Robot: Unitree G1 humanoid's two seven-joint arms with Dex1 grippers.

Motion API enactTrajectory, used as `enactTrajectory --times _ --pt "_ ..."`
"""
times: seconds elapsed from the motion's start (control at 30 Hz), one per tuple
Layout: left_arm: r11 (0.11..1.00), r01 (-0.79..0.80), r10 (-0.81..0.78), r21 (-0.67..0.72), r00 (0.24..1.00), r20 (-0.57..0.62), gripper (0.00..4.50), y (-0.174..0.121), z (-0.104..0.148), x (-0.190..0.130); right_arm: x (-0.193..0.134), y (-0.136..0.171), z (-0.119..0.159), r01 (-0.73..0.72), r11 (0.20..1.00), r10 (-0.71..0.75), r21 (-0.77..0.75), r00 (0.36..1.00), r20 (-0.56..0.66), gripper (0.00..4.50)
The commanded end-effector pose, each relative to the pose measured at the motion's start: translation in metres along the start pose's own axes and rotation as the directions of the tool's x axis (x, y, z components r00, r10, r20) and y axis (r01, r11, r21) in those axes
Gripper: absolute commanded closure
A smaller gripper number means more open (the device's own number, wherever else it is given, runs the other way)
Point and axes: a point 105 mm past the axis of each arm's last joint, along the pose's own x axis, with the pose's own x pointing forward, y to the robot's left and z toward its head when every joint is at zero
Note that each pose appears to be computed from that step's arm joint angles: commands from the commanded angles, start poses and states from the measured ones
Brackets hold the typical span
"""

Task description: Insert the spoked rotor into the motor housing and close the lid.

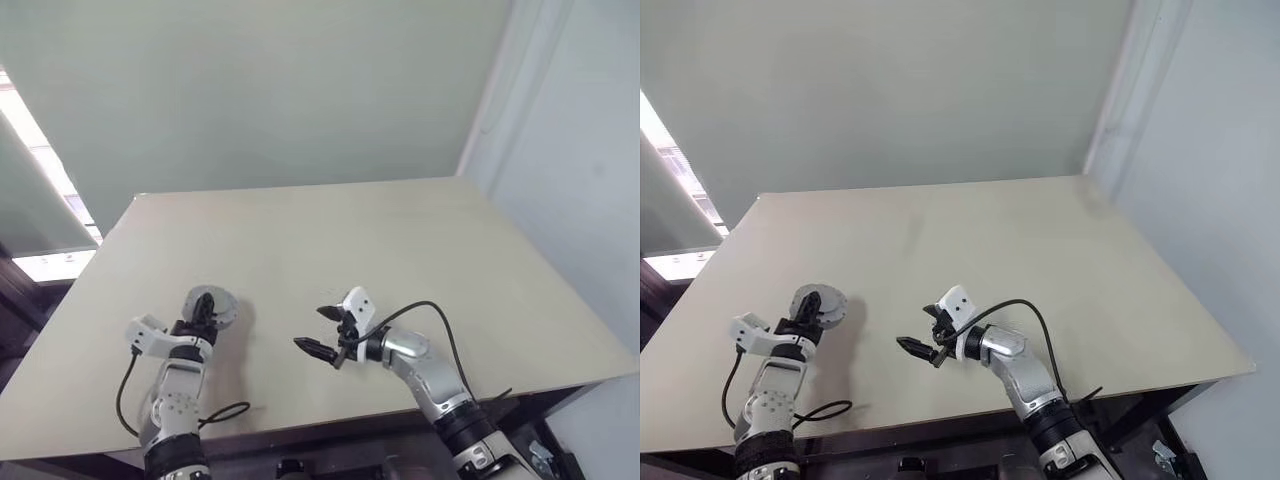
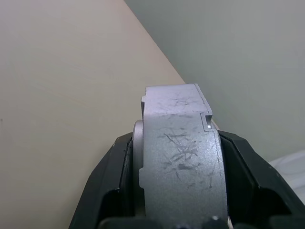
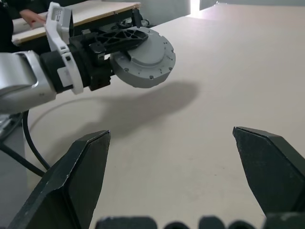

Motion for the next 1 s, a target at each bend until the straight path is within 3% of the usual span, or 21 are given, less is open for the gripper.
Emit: enactTrajectory --times 0.03,0.43,0.67,0.77,0.83,1.0 --pt "0.997 0.055 -0.06 0.051 0.995 0.083 2.47 -0.016 0.025 0.011 0.001 0.002 0.015 -0.01 0.997 0.013 -0.075 0.999 0.042 0.0" --pt "0.993 0.001 -0.009 0.12 0.998 0.068 2.47 -0.002 0.021 0.016 -0.001 0.002 0.014 0.002 0.996 0.002 -0.091 0.999 0.038 0.0" --pt "0.977 -0.072 0.066 0.2 0.997 0.032 0.07 0.014 0.019 0.016 -0.001 0.001 0.014 0.009 0.995 -0.006 -0.096 0.999 0.038 0.0" --pt "0.971 -0.086 0.081 0.223 0.996 0.032 0.03 0.017 0.019 0.016 -0.001 0.001 0.014 0.01 0.995 -0.006 -0.097 0.999 0.038 0.0" --pt "0.933 -0.172 0.159 0.317 0.985 0.064 0.03 0.028 0.027 0.013 -0.002 0.0 0.014 0.013 0.995 -0.01 -0.099 0.999 0.036 0.0" --pt "0.77 -0.328 0.273 0.547 0.945 0.182 0.03 0.046 0.056 0.003 -0.003 -0.002 0.013 0.021 0.995 -0.018 -0.098 0.999 0.033 0.0"
